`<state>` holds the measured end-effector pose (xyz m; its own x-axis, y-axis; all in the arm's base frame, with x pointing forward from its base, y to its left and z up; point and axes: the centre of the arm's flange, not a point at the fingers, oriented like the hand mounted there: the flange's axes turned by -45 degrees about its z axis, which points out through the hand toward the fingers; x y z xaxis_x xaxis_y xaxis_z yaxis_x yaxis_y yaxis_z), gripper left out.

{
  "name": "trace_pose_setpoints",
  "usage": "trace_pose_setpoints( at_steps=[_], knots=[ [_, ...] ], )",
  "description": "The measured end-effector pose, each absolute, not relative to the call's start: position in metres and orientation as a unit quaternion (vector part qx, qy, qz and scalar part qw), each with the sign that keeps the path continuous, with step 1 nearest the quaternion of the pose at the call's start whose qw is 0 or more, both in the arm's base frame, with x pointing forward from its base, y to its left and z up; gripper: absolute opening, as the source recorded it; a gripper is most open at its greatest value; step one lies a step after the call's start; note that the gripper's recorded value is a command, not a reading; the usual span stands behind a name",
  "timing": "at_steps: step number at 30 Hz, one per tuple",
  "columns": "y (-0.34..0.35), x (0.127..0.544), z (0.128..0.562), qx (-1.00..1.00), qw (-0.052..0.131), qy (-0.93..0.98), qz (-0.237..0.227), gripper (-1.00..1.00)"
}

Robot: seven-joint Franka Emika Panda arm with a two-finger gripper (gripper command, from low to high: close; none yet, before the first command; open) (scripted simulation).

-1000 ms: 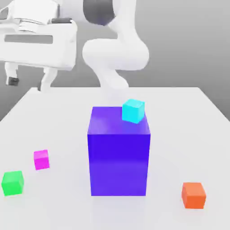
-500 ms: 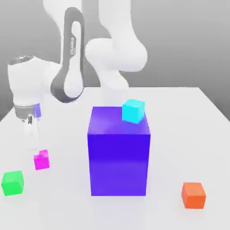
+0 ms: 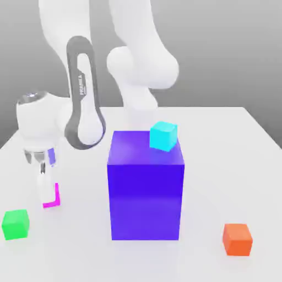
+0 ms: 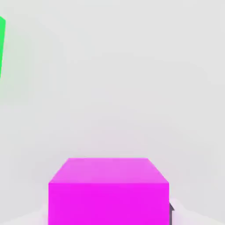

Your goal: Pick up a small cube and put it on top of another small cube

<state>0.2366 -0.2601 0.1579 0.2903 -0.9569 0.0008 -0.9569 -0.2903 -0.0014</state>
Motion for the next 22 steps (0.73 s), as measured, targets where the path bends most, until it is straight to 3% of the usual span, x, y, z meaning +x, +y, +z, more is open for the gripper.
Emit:
trace_pose_setpoints(
  at_steps=[4, 14, 18, 19, 22],
  knots=[
    [-0.262, 0.240, 0.189, -0.800, 0.000, 0.601, -0.001, -1.00],
    [-0.309, 0.342, 0.237, -0.714, 0.000, 0.700, -0.001, -1.00],
    [-0.314, 0.351, 0.199, -0.705, 0.000, 0.709, -0.001, -1.00],
    [-0.314, 0.351, 0.187, -0.705, 0.000, 0.710, -0.001, 1.00],
    [-0.314, 0.351, 0.187, -0.705, 0.000, 0.710, -0.001, 1.00]
  ],
)
